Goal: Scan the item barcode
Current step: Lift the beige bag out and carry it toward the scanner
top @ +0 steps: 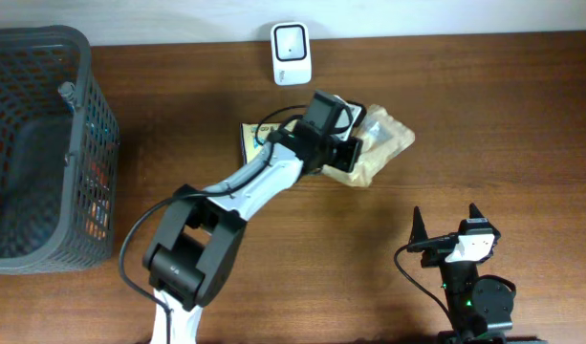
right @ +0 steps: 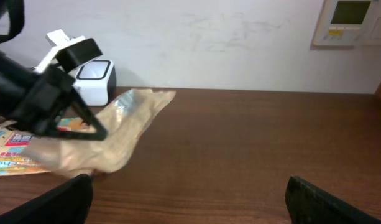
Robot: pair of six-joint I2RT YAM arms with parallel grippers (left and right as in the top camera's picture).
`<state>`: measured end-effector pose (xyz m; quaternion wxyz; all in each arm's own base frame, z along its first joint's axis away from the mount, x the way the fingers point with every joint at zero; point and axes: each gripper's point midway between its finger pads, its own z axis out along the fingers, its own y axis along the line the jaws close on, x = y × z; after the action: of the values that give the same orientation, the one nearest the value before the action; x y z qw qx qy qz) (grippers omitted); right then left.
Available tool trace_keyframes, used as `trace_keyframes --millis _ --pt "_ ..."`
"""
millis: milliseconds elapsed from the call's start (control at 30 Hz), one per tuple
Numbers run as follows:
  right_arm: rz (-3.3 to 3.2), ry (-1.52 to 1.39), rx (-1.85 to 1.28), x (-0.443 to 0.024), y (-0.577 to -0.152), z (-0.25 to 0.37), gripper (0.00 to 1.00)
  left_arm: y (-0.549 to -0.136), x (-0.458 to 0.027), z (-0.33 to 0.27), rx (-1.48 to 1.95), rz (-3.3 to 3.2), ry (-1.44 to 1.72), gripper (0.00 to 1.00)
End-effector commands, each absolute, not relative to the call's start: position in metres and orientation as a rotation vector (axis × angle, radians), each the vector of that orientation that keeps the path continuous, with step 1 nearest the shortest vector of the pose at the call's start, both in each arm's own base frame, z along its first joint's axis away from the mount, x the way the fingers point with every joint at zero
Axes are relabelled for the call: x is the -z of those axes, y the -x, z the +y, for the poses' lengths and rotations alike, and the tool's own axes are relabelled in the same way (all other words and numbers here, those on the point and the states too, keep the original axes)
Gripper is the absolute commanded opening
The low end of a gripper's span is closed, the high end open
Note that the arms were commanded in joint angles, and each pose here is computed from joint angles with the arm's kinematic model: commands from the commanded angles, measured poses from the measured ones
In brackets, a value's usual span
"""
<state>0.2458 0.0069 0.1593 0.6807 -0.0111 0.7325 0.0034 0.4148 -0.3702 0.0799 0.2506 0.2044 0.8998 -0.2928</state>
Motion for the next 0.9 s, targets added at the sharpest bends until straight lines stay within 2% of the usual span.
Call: trace_keyframes --millis 0,267,467,533,600,667,867 --pt "1.649 0.034 -0.006 -0.156 -0.246 0.008 0.98 -0.443 -0.084 -0.364 0.764 2.459 -0.121 0.0" --pt "1.649 0.034 -0.006 -0.156 -0.246 0.008 0.99 -0.446 -0.094 -0.379 0.881 2.411 0.37 0.0" --pt "1.649 0.034 -0.006 -0.156 -0.246 0.008 0.99 -0.433 -0.094 -0.394 0.852 2.384 0.437 0.01" --pt "1.649 0.034 -0.006 -0.156 -0.246 0.008 0.99 -0.432 -0.095 -0.395 0.836 2.373 0.436 0.14" --pt "1.649 0.034 -0.006 -0.156 -0.246 0.008 0.99 -0.433 -0.095 -0.394 0.83 2.37 0.437 0.2" --pt "1.649 0.034 -0.006 -0.156 -0.246 0.008 0.99 -0.436 -0.095 -0.39 0.798 2.359 0.417 0.21" --pt "1.649 0.034 -0.006 -0.156 -0.246 0.008 0.99 -0.449 -0.102 -0.379 0.706 2.312 0.292 0.35"
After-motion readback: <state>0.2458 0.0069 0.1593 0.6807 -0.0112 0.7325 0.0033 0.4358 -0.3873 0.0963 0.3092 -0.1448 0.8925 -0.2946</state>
